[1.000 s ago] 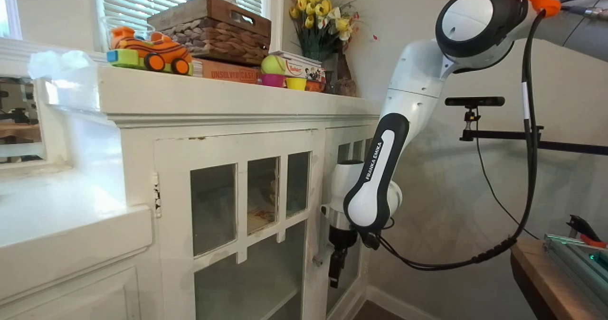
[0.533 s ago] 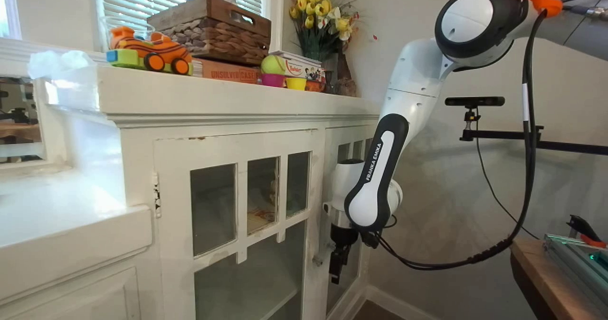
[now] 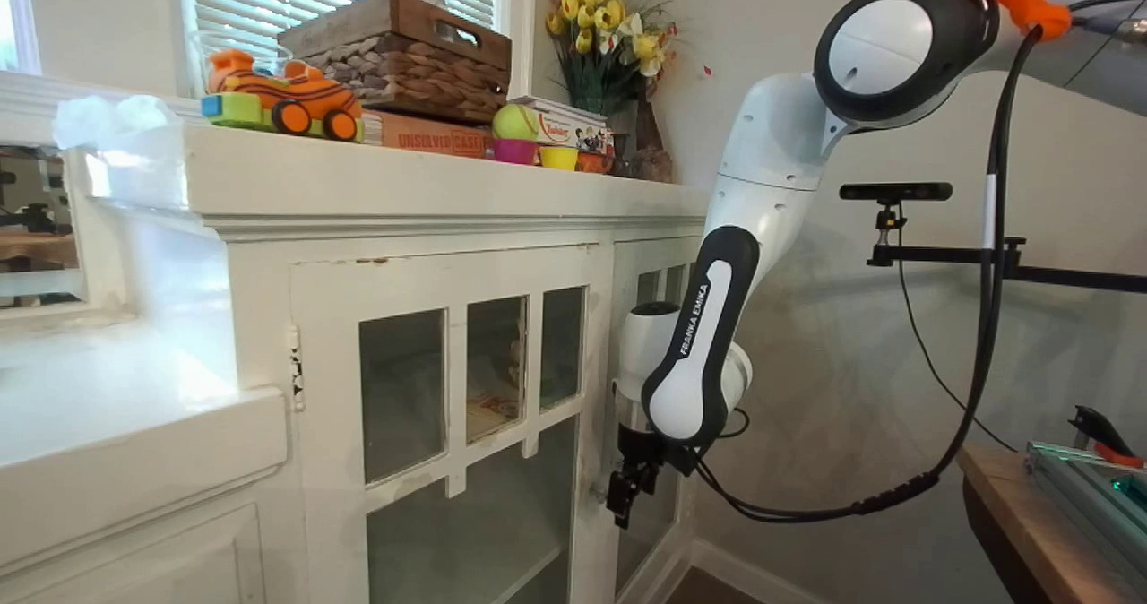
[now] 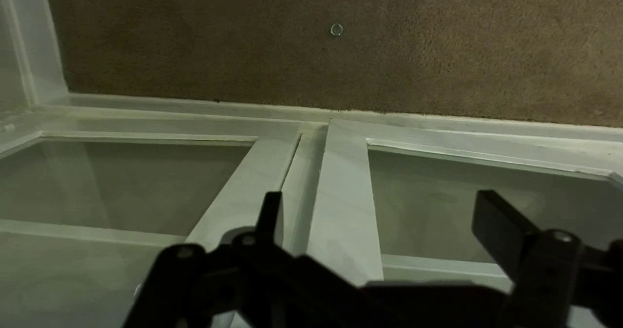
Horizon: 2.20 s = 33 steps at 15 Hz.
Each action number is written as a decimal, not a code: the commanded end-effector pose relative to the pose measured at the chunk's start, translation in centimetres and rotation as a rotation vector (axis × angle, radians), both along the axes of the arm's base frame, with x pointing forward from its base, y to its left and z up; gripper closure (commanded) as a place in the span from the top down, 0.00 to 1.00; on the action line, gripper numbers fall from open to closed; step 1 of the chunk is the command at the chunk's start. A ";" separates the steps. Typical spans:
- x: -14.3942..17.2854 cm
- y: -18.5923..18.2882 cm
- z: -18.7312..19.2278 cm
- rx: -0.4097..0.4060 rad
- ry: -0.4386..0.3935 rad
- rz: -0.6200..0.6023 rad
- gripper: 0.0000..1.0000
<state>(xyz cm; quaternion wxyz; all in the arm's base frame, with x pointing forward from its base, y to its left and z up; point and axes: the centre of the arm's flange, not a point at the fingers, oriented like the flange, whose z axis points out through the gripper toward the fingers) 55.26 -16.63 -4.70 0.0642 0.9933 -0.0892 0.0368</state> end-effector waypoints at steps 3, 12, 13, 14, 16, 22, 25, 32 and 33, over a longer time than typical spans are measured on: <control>1.1 0.2 -2.0 -0.023 -0.033 -0.124 1.00; 3.1 -0.8 -3.6 0.010 -0.078 -0.143 1.00; 3.3 -0.8 -3.7 0.011 -0.083 -0.143 1.00; 3.6 -1.0 -3.8 0.015 -0.090 -0.143 1.00; 4.1 -1.1 -3.9 0.017 -0.103 -0.143 1.00; 5.0 -1.5 -4.0 0.019 -0.129 -0.146 1.00; 5.0 -1.5 -3.7 0.024 -0.134 -0.146 1.00; 5.2 -1.6 -3.0 0.017 -0.164 -0.142 0.78; 5.3 -1.7 -3.0 0.017 -0.170 -0.142 0.60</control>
